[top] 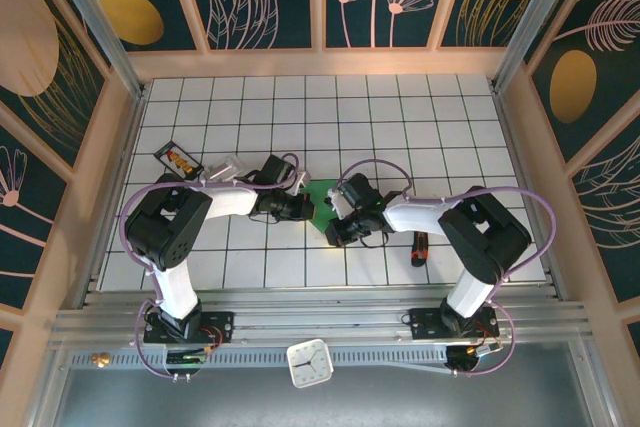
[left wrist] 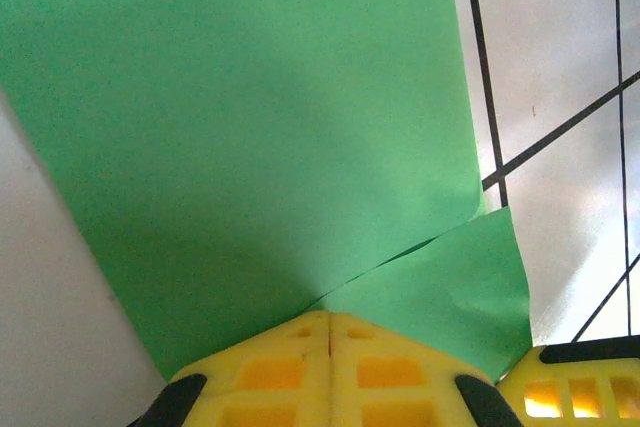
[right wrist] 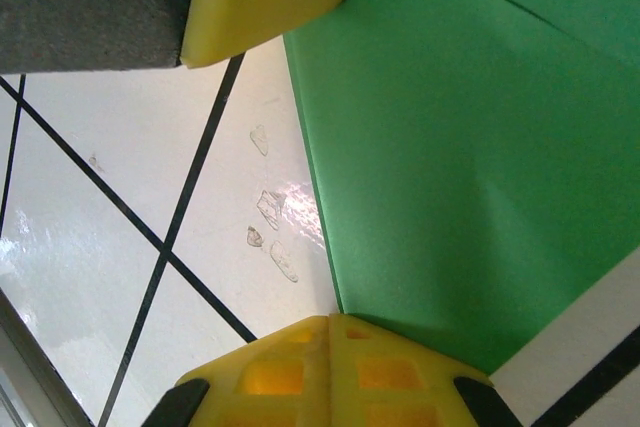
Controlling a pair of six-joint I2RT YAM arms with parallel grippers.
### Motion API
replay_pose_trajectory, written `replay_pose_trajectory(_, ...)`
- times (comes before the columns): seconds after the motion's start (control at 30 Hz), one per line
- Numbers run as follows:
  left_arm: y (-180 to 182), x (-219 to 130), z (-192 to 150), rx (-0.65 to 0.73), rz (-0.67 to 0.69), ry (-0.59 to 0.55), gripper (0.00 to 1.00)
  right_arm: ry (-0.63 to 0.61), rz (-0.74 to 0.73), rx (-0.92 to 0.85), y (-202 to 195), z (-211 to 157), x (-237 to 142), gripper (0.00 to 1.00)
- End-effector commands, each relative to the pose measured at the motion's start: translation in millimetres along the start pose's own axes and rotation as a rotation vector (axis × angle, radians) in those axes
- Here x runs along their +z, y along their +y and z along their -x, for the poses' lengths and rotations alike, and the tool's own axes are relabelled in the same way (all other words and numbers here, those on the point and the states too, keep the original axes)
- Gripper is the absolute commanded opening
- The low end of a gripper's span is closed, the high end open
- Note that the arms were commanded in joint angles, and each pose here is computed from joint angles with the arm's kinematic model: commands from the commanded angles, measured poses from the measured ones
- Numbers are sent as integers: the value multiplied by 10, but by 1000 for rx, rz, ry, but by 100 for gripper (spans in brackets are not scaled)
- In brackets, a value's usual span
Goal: Fold a paper plane with a square sheet of paper (pick it up from the middle)
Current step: Third fold the triangle at the center of the table.
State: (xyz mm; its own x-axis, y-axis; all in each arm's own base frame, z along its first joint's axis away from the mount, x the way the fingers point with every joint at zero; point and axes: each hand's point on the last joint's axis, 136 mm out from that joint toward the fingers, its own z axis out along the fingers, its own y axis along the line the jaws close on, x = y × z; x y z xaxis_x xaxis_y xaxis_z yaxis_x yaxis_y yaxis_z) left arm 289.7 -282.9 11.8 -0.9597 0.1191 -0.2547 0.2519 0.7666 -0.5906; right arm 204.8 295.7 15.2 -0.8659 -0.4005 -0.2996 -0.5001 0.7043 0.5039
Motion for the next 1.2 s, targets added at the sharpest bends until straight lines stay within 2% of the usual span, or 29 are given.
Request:
replay_pose_trajectory(0.0,428,16,-230,-50,179,62,0,145,-81,100,-251,-483,76,5)
replay_pose_trajectory(0.53,541,45,-266,-44,224,75,0,199,-67,193,-244,-830,30,0)
replay_pose_trajectory(0.83,542,43,-265,-41,226,76,0,185,2,211,-152,-869,-28,0)
replay_pose_trajectory(0.93,538,41,-267,-43,223,77,0,166,34,204,-98,-807,-84,0)
replay_pose_trajectory(1.17,523,43,-271,-43,215,77,0,31,194,147,270,-277,-342,0)
